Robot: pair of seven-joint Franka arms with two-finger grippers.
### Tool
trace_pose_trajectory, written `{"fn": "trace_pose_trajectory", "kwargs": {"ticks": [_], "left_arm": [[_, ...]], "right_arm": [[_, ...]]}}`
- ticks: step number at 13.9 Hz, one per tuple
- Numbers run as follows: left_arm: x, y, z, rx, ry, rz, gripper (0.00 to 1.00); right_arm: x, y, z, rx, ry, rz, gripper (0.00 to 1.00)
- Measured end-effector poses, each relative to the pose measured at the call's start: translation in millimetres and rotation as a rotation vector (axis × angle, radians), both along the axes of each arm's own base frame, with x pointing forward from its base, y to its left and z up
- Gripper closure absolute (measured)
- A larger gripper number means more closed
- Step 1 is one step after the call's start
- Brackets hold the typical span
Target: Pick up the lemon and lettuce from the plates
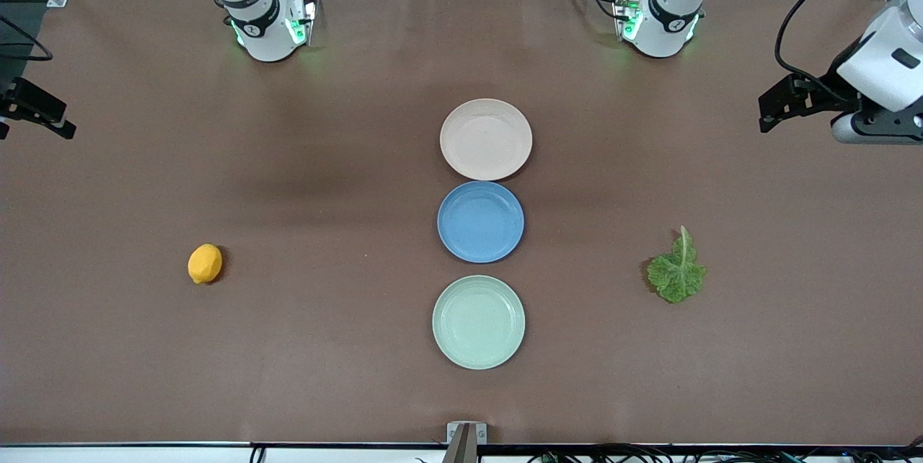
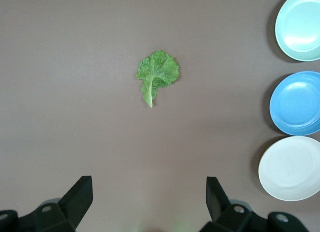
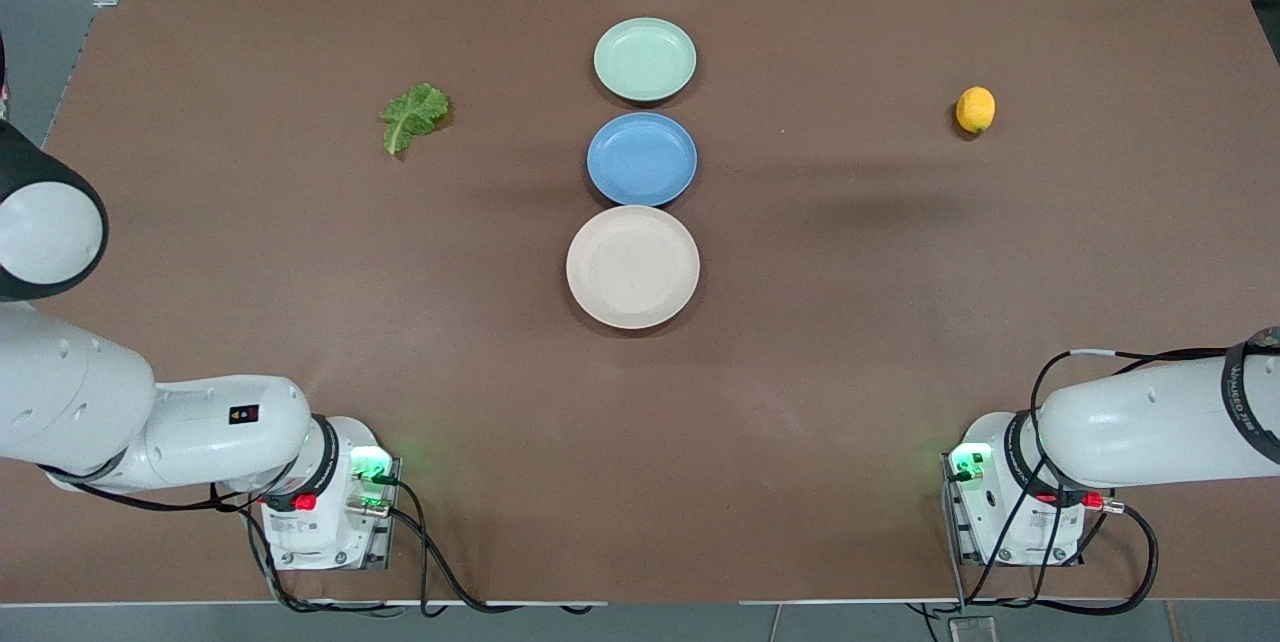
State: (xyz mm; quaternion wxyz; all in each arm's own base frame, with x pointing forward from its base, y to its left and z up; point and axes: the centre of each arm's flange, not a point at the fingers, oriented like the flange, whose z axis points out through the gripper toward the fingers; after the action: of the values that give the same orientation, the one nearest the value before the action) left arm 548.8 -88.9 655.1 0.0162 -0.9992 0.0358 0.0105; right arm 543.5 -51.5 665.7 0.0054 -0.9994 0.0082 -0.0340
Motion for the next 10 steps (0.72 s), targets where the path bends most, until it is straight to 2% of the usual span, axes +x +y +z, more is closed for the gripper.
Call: {"fn": "trace_pose_trajectory", "kwargs": {"ticks": [5,10], "left_arm": [[-39.1,2.3,-6.2,-0.023,0.011,0.011,0.00],[-55.4,6.6,-7.2,-0.022,0.002,0.020,0.00]], "right_arm": [[0.5,-0.1,8.2,-0.003,-0.019,-0.001,0.00],[0.7,0.0,8.1,-0.003,-0.019,-0.001,0.00]]}}
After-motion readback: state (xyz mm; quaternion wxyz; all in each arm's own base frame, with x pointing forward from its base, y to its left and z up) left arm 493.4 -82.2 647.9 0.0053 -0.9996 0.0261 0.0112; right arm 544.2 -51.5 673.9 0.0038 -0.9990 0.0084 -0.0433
